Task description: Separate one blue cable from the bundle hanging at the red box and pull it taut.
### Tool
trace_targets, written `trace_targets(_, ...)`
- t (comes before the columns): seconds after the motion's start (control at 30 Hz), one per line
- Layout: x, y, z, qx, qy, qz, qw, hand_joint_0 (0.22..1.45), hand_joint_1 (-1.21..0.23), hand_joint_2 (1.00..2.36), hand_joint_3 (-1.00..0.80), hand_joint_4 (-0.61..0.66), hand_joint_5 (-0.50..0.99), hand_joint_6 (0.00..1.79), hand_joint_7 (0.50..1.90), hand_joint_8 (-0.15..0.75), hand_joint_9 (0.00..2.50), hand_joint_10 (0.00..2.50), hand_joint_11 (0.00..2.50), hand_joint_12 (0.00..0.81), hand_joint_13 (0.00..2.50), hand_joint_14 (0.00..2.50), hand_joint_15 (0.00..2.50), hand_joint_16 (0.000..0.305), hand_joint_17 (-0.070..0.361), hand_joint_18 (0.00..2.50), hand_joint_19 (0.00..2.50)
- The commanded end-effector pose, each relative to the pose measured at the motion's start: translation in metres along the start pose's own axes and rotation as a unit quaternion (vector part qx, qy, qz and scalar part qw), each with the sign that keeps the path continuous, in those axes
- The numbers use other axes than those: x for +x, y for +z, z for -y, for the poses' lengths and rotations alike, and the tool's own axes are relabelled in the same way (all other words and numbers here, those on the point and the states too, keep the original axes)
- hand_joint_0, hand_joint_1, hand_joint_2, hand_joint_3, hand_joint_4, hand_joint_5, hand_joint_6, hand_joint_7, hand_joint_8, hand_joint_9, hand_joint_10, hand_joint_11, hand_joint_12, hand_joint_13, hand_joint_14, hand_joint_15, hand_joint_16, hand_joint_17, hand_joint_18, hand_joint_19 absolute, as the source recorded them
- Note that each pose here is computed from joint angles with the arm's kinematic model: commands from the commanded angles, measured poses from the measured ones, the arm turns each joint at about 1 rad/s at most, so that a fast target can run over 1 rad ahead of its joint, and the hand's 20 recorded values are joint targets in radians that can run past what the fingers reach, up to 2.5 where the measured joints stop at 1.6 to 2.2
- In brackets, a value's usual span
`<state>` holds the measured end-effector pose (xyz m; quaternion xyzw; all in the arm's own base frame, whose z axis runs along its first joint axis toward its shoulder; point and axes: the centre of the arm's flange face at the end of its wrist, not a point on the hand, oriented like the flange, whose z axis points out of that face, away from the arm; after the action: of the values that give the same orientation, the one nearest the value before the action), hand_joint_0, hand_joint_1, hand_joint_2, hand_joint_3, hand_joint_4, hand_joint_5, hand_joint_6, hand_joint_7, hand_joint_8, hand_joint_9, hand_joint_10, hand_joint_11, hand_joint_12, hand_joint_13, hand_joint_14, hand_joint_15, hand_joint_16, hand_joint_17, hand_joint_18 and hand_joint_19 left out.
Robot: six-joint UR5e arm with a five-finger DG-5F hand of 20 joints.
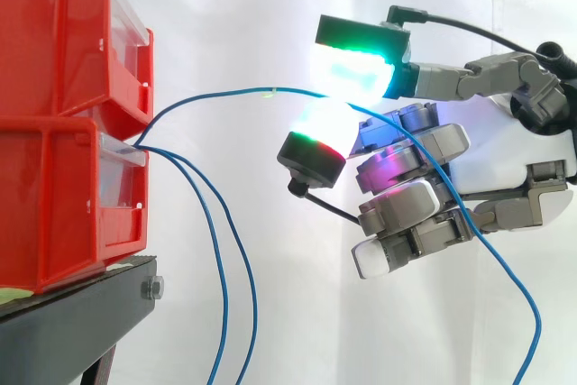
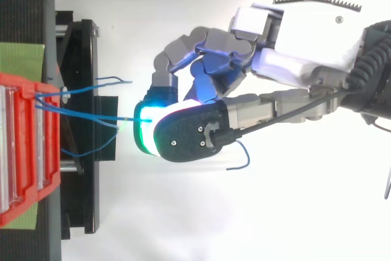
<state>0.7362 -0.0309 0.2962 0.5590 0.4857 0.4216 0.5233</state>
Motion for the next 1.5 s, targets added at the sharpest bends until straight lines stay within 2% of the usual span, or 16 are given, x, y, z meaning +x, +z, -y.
trace_targets(0.0,-0.0005,-0.0002,-0.0007,0.0,0.0,0.0,1.0,0.68,-0.62,1.02,-0.29,0.03,-0.24,0.94,1.03,0.273,0.54,1.7,1.24,0.354,0.94,0.01,1.42,0.046,0.104,0.57,0.63)
trace_targets(1.47,-0.0004,0.0001,0.0004,0.0,0.0,0.0,1.0,0.68,-0.62,1.02,-0.29,0.04,-0.24,0.94,1.03,0.271,0.55,1.61,1.27,0.357,0.91,0.01,1.36,0.047,0.105,0.57,0.63)
